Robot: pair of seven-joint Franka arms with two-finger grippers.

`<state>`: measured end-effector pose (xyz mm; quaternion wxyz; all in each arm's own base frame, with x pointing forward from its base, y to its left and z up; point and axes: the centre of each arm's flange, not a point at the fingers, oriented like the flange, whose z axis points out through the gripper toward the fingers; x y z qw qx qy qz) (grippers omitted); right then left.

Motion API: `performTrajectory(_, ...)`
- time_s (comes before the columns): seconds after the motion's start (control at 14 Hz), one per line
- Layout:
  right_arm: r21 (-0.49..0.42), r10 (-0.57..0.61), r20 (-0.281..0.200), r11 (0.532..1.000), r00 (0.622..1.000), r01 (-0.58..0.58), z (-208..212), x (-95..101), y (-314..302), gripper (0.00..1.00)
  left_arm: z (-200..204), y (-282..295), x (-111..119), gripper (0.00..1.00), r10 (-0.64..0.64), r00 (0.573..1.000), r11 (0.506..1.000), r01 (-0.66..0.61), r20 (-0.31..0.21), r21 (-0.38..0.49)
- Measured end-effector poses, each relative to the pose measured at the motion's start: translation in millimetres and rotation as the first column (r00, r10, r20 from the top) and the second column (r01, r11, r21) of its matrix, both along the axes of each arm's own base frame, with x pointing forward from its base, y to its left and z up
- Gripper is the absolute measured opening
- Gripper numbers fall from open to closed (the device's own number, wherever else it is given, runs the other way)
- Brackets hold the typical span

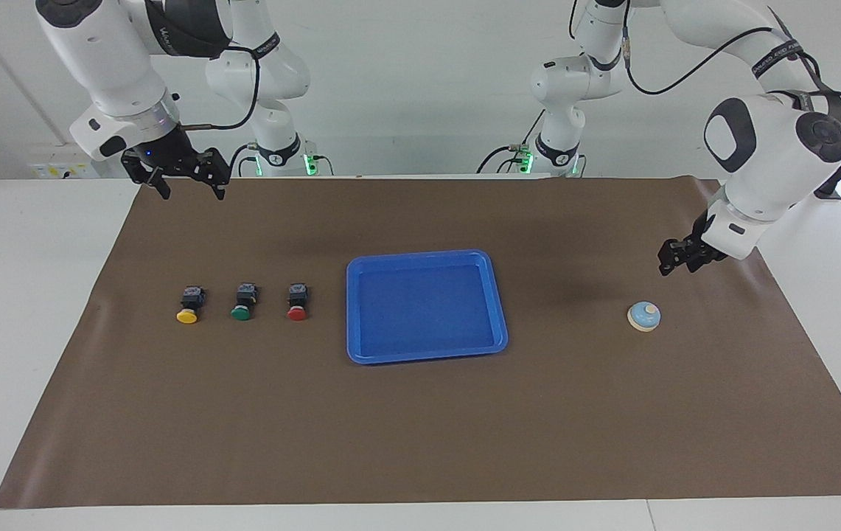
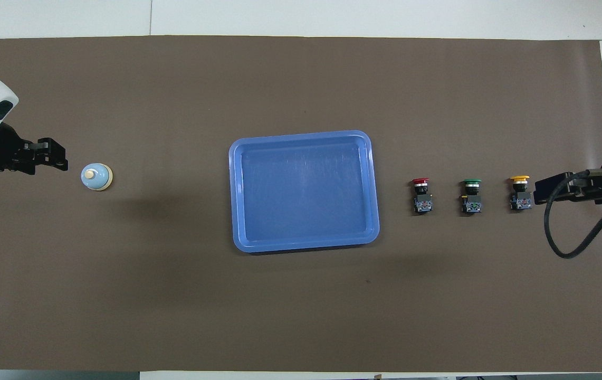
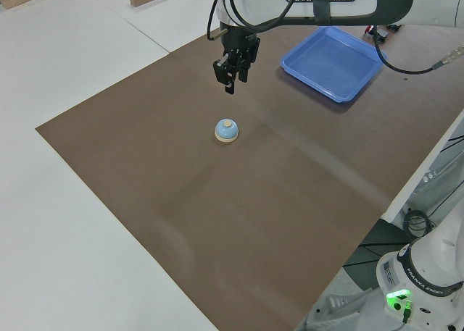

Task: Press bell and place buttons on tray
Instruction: 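Lift the left gripper off the bell and draw it back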

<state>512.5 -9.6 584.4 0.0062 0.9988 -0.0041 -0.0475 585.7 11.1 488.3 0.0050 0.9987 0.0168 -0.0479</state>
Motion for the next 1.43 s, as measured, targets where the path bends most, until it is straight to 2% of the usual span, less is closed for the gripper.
performTrajectory(0.14,0.002,0.014,0.035,1.0,0.999,-0.015,-8,4.8,-19,1.0,16,-3,-10,0.95,-0.005,1.0,1.0,0.005,-0.021,0.001)
performTrajectory(0.21,0.002,0.01,0.046,1.0,0.999,-0.01,-17,6.9,-27,1.0,24,-3,-12,1.0,-0.005,1.0,1.0,0.005,-0.031,0.002)
performTrajectory(0.43,0.005,-0.029,0.041,1.0,0.999,0.029,-57,21.8,-56,1.0,42,-3,-14,1.0,-0.005,0.999,1.0,0.005,-0.045,0.001)
performTrajectory(0.57,0.008,-0.044,0.045,0.999,0.998,0.044,-98,38.8,-76,1.0,52,-3,-20,1.0,-0.005,0.999,1.0,0.005,-0.054,0.002)
performTrajectory(0.71,0.008,-0.056,0.064,0.998,0.996,0.056,-147,47.1,-87,1.0,65,-3,-25,1.0,-0.004,0.999,1.0,0.004,-0.036,0.004)
performTrajectory(0.93,0.009,-0.062,0.075,0.998,0.995,0.062,-205,41.5,-90,1.0,70,-3,-28,1.0,-0.003,1.0,1.0,0.003,-0.028,0.005)
performTrajectory(1.43,0.009,-0.024,0.083,1.0,0.996,0.023,-249,19.7,-96,1.0,78,-1,-33,1.0,0.001,1.0,1.0,-0.001,-0.026,0.006)
